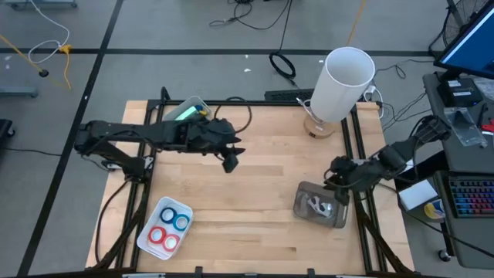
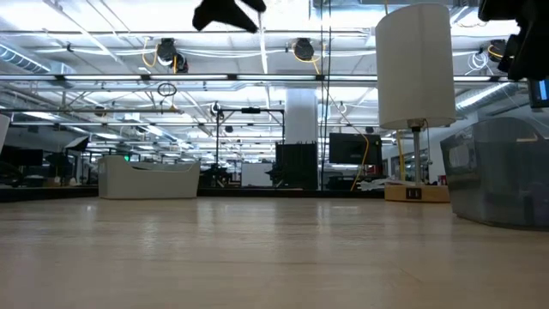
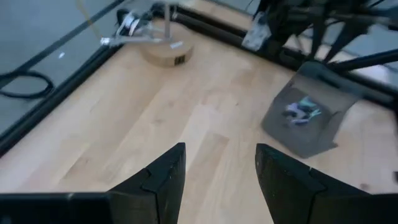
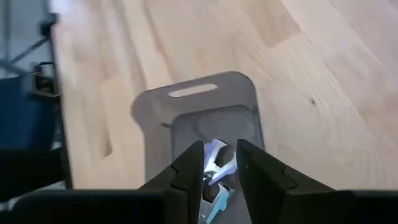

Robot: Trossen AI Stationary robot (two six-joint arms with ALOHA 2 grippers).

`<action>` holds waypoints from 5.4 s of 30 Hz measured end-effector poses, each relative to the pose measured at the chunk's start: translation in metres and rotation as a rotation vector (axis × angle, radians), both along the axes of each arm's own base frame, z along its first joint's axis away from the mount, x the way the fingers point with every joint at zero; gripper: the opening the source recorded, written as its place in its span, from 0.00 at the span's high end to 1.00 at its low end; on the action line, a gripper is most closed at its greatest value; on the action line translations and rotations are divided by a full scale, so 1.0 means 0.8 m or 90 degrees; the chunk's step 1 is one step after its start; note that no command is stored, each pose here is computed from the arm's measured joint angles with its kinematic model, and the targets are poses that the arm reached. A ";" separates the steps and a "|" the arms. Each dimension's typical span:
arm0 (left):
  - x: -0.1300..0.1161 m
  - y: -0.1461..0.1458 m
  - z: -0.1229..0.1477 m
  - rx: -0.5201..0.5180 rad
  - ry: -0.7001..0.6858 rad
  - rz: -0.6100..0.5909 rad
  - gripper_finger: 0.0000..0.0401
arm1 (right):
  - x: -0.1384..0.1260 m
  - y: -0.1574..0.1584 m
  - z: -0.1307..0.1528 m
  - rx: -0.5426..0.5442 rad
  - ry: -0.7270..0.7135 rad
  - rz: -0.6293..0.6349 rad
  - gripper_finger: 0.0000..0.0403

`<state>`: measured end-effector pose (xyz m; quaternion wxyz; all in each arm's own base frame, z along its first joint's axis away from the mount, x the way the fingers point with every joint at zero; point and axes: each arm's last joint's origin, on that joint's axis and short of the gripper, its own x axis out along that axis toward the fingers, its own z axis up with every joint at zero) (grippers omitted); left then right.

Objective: Pick and place Stapler, Stapler remover, tape
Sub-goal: Return to Home Position

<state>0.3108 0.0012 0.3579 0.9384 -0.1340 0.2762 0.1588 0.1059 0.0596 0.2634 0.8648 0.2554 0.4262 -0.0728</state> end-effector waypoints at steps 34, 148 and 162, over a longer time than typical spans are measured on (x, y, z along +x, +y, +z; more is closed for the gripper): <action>-0.239 -0.010 -0.172 -0.097 -0.383 -0.083 0.52 | -0.048 -0.039 -0.012 -0.039 -0.526 0.046 0.79; -0.250 0.018 -0.230 0.119 -0.389 -0.075 0.52 | -0.013 -0.061 -0.103 -0.120 -0.653 0.034 0.79; -0.250 0.018 -0.230 0.120 -0.389 -0.075 0.52 | -0.013 -0.061 -0.103 -0.120 -0.654 0.034 0.79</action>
